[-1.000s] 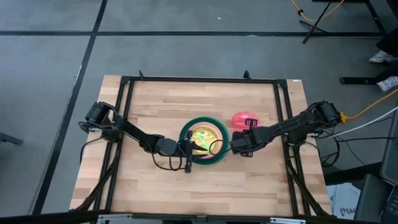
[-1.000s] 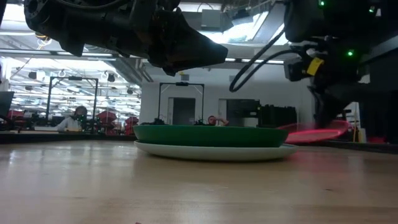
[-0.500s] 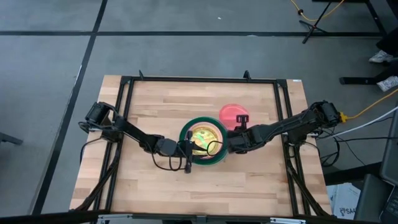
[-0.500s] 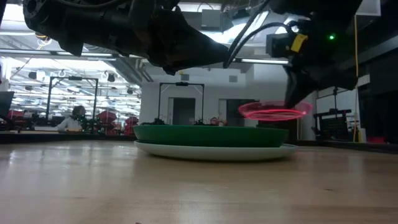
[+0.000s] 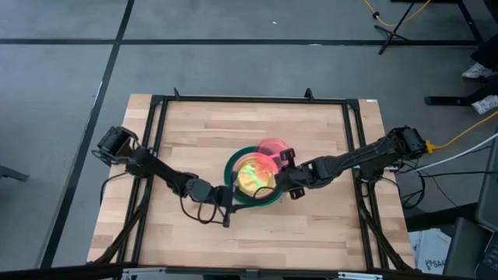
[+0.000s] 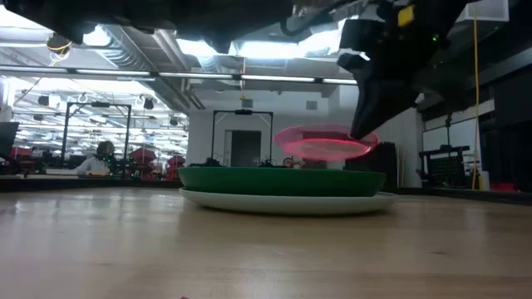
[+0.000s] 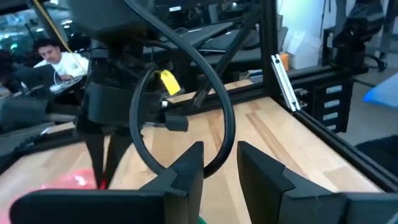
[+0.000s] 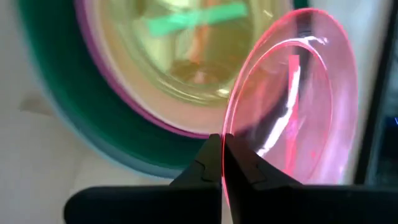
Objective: Stack plastic plates
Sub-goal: Stack the red plate on top of the light green plate
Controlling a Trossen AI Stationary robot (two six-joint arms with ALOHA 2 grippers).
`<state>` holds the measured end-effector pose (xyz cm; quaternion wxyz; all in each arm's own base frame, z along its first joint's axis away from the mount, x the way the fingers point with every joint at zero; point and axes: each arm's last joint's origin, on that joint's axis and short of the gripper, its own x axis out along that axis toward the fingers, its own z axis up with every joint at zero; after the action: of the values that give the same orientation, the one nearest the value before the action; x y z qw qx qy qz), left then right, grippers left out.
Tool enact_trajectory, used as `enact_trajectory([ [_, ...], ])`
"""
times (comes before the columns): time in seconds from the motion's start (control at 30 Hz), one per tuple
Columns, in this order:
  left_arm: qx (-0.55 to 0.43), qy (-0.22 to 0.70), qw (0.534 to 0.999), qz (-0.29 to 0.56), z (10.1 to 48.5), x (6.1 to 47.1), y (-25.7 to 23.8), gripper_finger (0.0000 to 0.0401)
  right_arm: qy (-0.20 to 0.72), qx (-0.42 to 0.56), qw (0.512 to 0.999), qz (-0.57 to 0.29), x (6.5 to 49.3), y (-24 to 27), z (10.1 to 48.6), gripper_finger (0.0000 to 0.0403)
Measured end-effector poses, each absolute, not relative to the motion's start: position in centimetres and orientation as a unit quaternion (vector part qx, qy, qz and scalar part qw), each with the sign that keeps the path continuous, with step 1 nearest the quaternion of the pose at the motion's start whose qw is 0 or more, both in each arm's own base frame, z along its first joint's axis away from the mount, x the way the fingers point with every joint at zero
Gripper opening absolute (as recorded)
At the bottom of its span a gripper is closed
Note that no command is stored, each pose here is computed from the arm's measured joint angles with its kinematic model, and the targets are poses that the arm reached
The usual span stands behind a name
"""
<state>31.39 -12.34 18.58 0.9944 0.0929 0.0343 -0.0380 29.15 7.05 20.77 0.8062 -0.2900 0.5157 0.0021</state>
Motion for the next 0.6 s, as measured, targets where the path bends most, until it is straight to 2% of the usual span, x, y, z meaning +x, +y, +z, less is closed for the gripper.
enact_trajectory([
  [0.3, 0.100, 0.036, 0.993, -0.043, 18.5, 31.3, -12.6, 0.0090, 0.462, -0.315, 0.818, 0.136, 31.0, 8.2, 19.7, 0.0001],
  [0.6, 0.101, 0.039, 0.993, -0.044, 18.4, 31.3, -12.5, 0.0090, 0.430, -0.347, 0.818, 0.163, 32.4, 8.6, 18.5, 0.0001],
])
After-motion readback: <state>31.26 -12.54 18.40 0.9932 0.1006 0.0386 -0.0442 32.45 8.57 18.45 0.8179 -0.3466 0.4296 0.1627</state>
